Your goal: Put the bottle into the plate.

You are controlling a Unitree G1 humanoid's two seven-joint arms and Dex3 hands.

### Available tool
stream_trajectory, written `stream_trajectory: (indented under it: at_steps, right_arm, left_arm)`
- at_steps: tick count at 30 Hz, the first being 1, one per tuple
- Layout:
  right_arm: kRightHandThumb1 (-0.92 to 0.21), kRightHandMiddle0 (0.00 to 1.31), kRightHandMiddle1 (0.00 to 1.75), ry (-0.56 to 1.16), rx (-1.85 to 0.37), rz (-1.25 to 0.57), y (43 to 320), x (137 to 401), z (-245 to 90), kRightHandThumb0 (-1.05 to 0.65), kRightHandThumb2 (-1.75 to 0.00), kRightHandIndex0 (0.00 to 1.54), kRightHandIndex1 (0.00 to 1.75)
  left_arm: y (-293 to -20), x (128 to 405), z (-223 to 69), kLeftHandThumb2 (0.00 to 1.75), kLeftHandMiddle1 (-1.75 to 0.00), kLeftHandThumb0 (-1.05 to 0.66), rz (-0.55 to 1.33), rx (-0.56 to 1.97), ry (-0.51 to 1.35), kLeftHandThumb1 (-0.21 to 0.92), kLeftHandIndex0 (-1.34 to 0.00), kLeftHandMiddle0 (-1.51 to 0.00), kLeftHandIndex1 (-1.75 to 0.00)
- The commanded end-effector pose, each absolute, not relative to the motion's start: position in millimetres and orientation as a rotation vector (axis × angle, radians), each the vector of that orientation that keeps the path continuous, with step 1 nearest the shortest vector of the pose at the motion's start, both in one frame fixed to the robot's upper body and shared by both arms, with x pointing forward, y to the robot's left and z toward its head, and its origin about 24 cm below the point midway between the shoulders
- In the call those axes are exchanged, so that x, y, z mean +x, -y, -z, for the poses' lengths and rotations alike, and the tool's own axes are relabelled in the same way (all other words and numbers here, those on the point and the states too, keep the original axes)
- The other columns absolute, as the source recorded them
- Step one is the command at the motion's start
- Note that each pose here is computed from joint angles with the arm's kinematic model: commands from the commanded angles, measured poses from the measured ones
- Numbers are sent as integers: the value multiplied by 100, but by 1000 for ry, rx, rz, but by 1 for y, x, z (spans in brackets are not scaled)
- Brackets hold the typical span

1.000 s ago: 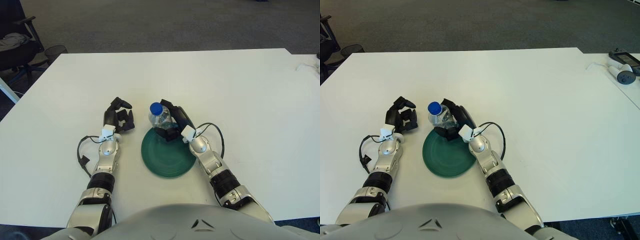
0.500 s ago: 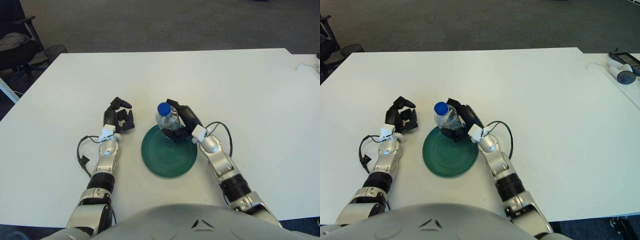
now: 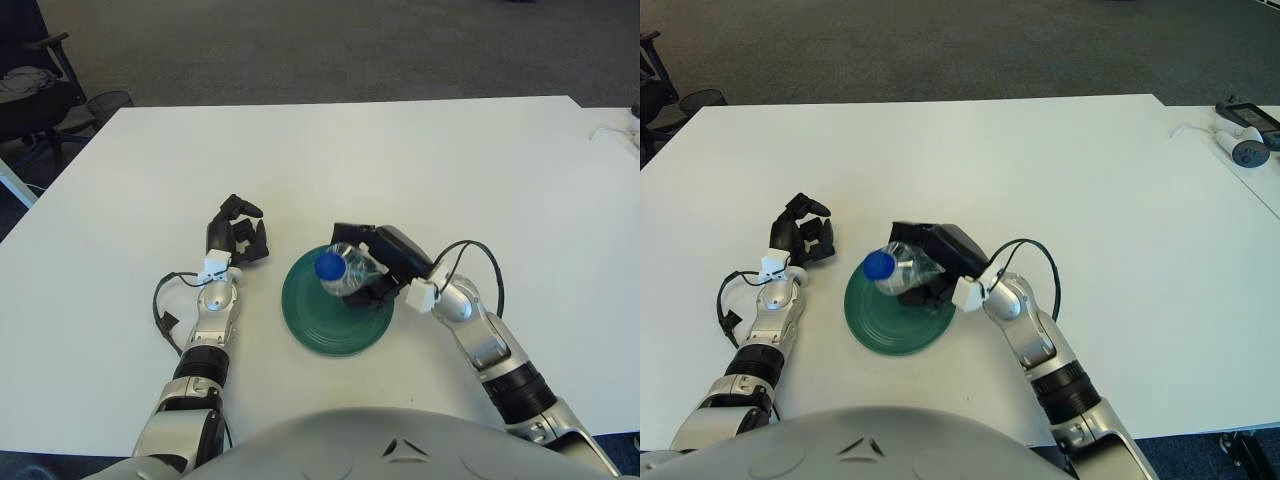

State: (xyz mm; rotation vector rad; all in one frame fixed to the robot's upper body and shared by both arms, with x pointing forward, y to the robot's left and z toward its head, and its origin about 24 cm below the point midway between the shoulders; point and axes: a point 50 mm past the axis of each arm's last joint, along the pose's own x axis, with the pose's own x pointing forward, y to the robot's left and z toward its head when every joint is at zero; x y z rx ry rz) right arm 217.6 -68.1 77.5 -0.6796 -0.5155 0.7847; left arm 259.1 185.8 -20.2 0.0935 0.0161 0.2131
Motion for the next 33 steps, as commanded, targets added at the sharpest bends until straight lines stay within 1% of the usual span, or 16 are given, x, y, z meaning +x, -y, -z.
stream_trajectory:
  at_steps: [1, 8, 12, 16, 20, 23, 26, 29, 33]
  right_arm:
    - [-44, 86, 175, 577, -753, -816, 69, 215, -81, -15, -108, 114, 175]
    - [-40, 85, 175, 684, -883, -876, 70, 212, -82, -10, -113, 114, 175]
    - [-33, 88, 175, 761, -970, -901, 70, 216, -73, -8, -122, 115, 175]
    - [-29, 91, 175, 811, -986, -908, 70, 214, -70, -7, -127, 116, 175]
    - [-25, 93, 175, 814, -987, -913, 70, 210, -65, -6, -131, 117, 175]
    - [-24, 91, 175, 813, -993, -912, 70, 210, -62, -6, -132, 118, 175]
    - [-24, 75, 175, 816, -996, -907, 70, 211, -61, -36, -138, 117, 175]
    - [-22, 71, 175, 818, -995, -900, 69, 212, -59, -46, -143, 116, 175]
    - [-20, 71, 175, 810, -995, -884, 69, 213, -57, -50, -145, 117, 175]
  left_arm:
    - [-185, 231, 58, 134, -175, -48, -215, 91, -203, 29, -63, -112, -175]
    - [-183, 231, 59, 135, -175, -48, -205, 96, -189, 29, -63, -112, -175]
    - [-182, 231, 59, 135, -175, -48, -197, 92, -186, 29, -63, -112, -175]
    - [-182, 231, 60, 135, -175, -48, -196, 92, -189, 29, -63, -113, -175]
    - [-182, 231, 60, 135, -175, -48, -201, 102, -192, 28, -63, -112, -175]
    - [-182, 231, 60, 135, -175, -48, -206, 113, -195, 29, -63, -112, -175]
    - [-181, 232, 61, 135, -175, -48, -205, 118, -196, 29, -63, -112, -175]
    - [-181, 231, 61, 135, -175, -48, -203, 110, -197, 29, -63, -112, -175]
    - [-181, 231, 62, 135, -175, -48, -203, 100, -199, 29, -63, -113, -175]
